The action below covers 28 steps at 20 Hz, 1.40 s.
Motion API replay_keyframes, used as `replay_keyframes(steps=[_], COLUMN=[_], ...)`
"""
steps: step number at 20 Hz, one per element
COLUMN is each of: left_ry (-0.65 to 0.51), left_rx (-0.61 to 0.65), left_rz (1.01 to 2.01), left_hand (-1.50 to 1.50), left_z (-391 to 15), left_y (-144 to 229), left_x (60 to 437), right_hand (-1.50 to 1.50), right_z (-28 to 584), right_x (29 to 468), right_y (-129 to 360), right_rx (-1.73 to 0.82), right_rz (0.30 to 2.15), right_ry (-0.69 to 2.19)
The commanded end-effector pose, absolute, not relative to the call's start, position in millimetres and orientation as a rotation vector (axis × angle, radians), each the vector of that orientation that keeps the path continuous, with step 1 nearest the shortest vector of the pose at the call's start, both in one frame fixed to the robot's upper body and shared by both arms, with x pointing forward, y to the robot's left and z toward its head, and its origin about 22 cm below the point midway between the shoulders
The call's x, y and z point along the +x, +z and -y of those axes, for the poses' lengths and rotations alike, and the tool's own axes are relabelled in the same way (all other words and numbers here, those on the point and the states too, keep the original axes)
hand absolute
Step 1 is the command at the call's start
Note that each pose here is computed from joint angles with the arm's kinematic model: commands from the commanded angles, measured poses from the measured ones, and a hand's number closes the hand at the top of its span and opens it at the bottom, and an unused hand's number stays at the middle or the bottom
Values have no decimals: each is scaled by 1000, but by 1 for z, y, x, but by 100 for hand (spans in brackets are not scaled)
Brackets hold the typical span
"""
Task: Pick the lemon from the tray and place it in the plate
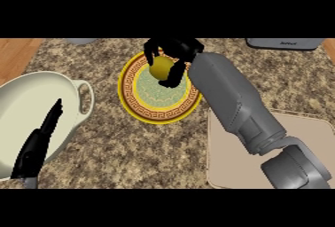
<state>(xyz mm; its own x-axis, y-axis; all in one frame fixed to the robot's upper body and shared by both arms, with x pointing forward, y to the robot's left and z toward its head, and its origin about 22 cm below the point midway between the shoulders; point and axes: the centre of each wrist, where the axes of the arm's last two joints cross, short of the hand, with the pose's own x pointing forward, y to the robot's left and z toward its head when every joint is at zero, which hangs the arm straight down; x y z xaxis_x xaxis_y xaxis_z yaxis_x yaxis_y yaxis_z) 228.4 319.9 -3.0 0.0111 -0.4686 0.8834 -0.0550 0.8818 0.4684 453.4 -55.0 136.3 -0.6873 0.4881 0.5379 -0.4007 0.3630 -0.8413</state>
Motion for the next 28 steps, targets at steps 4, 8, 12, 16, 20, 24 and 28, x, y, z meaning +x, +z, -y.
replay_keyframes(steps=[4, 8, 12, 16, 20, 24, 28], left_ry=[-366, -354, -359, -354, -342, -327, -360], left_rx=[396, 396, 420, 401, 447, 442, 429], left_rz=[1544, 1557, 1567, 1556, 1555, 1549, 1557], left_hand=[0, 0, 0, 0, 0, 0, 0], left_z=[-332, -306, -315, -304, -326, -317, -327], left_y=[8, -12, -3, -9, 2, -4, 1], left_x=[236, 227, 238, 236, 234, 233, 226], right_hand=[-150, -150, -150, -150, -150, -150, -150], right_z=[65, 62, 74, 66, 92, 120, 183], right_x=[447, 447, 440, 450, 459, 465, 472], right_y=[98, 100, 75, 109, 112, 113, 119], right_rx=[-54, -100, 5, 71, 36, 148, 179], right_rz=[1657, 1660, 1748, 1805, 1772, 1765, 1799], right_ry=[1237, 1233, 1078, 843, 670, 524, 436])
